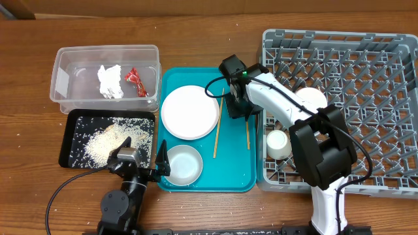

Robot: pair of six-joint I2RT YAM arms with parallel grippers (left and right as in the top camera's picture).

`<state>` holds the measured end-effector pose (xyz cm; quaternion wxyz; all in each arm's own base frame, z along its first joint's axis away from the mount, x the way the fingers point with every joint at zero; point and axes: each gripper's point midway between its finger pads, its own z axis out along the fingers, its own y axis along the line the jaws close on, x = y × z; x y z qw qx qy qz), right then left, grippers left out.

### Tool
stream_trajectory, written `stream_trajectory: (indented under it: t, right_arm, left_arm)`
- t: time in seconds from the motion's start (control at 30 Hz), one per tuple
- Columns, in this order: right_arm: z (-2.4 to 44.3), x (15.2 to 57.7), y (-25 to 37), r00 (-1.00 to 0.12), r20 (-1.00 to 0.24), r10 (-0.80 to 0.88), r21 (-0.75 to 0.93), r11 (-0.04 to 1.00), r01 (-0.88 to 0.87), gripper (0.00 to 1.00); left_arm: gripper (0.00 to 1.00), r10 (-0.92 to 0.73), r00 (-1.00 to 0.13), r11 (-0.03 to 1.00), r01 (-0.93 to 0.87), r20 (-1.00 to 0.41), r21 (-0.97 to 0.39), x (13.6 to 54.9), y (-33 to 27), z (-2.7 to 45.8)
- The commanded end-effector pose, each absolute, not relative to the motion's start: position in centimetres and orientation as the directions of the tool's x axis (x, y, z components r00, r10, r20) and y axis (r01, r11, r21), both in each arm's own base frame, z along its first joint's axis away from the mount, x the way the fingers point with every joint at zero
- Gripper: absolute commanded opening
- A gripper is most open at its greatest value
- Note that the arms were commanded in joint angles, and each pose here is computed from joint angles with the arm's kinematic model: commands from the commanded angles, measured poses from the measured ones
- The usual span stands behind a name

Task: Sort waste into correct bins and load items into the dishwasher
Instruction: 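Move the right gripper to the chopsticks on the teal tray and grasp one, then carry the chopstick to the dish rack and drop it in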

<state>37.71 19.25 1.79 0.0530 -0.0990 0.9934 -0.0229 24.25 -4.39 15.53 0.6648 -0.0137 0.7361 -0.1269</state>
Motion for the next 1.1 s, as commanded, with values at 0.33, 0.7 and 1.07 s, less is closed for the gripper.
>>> stream_trajectory:
  t: [0.33, 0.7, 1.07]
  right_arm:
    - [-1.7, 37.2, 16.4, -0.976, -0.080, -0.202, -0.146, 0.971, -0.189, 0.40]
    - [1.4, 36.7, 20.1, -0.972, -0.061, -0.228, -0.006, 0.974, -0.229, 0.04]
    - [15.2, 42.9, 18.5, -0.931, -0.352, -0.093, 0.045, 0.992, -0.116, 0.04]
  left_arm:
    - [1.00, -0.195, -0.108, 0.967, 0.148, -0.975, -0.210, 24.3, -4.3, 15.6]
    - [1.00, -0.195, -0.108, 0.966, 0.148, -0.975, -0.210, 24.3, -4.3, 15.6]
    - [1.00, -0.195, -0.108, 0.966, 0.148, -0.975, -0.210, 24.3, -4.3, 15.6]
